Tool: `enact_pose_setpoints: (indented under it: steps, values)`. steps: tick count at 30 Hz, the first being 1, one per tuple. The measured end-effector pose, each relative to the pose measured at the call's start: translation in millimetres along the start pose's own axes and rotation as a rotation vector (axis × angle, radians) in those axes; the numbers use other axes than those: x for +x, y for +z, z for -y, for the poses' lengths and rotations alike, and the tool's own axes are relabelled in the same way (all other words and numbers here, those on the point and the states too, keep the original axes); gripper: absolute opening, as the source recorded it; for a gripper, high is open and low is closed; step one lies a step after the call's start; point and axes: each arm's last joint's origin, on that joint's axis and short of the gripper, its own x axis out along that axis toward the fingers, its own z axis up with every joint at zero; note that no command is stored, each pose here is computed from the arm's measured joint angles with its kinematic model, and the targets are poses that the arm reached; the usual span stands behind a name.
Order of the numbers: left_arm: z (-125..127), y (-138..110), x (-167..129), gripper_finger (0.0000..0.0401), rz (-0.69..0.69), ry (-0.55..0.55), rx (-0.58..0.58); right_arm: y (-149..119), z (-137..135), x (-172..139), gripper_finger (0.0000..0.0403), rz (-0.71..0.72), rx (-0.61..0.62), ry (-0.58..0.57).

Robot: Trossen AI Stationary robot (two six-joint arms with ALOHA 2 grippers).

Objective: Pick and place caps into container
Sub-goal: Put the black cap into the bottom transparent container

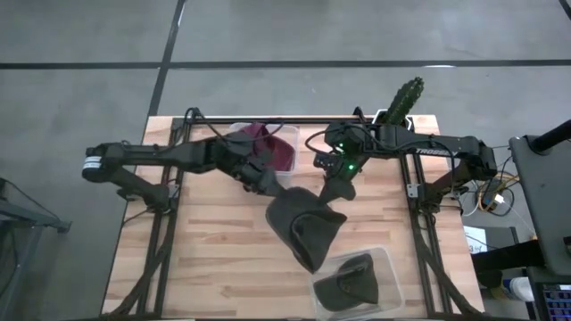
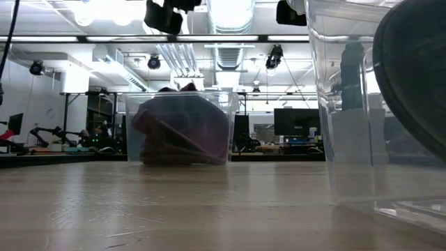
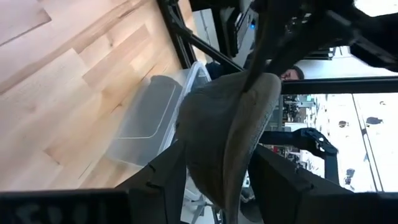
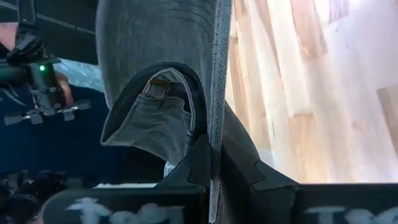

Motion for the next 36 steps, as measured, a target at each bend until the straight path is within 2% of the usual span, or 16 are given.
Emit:
enact_pose_setpoints:
  steps: [5,13,17,23,26,36]
  values:
    - [-1.0,0.7,3.2,0.0129,-0.017,-0.007,0.004,-5.1,1.6,-0.1,0.0013,-0.062,0.041,0.019]
    - [3.6,2.4,3.0,0.0012,-0.009,-0.054,0.016,-9.0,1.8,0.0,0.0013,-0.111,0.053,0.047]
    - [5.8,2.7,3.2,0.0001,0.006,-0.071,0.022,-9.0,1.8,0.0,0.0013,-0.110,0.050,0.047]
    - [5.1,4.2,2.5,0.0003,0.010,-0.069,0.013,-9.4,1.0,0.0,0.0013,-0.124,0.049,0.071]
    - [5.4,4.6,2.3,0.0018,0.011,-0.073,0.001,-9.3,1.2,0.0,0.0013,-0.121,0.057,0.063]
    - [7.6,5.3,6.9,0.0134,0.017,-0.106,0.003,-9.1,1.1,0.0,0.0013,-0.119,0.060,0.063]
